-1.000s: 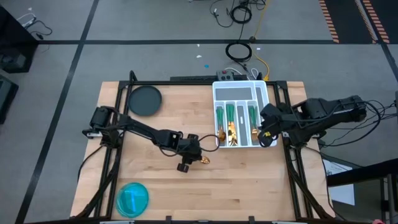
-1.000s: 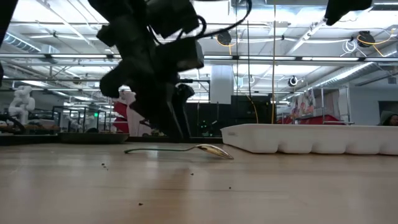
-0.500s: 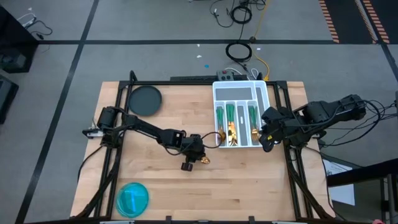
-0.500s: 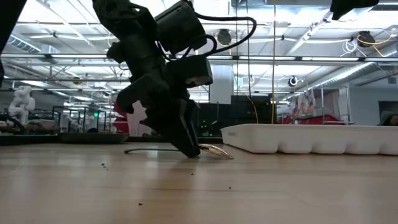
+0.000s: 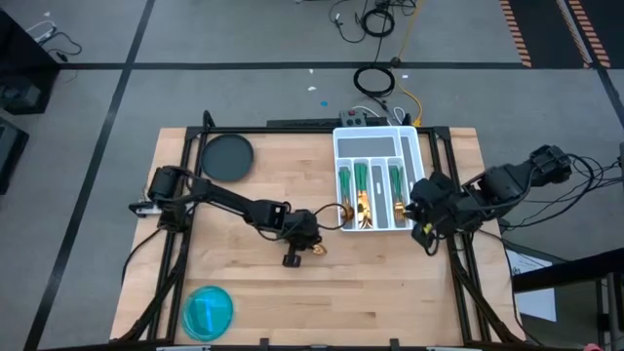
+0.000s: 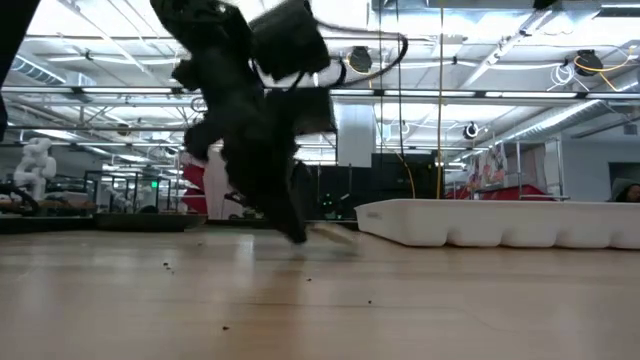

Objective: Sort silverware
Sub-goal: Put the green spoon on the silverware tray with the other green spoons

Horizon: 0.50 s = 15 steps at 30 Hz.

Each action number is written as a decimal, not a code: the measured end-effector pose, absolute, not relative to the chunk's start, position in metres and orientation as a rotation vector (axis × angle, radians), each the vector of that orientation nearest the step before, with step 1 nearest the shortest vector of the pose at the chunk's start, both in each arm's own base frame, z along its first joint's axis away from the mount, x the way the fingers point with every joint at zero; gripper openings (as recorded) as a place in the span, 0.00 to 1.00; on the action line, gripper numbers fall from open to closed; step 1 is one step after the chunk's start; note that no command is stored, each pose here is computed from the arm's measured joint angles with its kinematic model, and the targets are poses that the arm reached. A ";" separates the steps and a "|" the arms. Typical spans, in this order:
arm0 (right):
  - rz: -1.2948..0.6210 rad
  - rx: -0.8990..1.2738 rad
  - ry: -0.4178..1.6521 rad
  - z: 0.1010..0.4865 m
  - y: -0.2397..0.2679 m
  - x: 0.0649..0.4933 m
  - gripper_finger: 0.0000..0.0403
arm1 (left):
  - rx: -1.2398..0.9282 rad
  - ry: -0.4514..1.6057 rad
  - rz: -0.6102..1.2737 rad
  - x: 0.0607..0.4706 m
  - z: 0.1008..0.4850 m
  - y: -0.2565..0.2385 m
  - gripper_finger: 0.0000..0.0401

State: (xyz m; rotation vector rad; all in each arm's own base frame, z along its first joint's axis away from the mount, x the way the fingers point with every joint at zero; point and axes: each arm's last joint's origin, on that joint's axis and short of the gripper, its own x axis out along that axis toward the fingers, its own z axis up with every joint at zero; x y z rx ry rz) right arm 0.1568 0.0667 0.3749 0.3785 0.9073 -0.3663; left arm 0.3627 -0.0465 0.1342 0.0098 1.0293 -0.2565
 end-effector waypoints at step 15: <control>-0.192 -0.111 0.706 0.364 0.095 0.186 0.17 | -0.060 0.659 -0.257 0.374 0.289 -0.034 0.03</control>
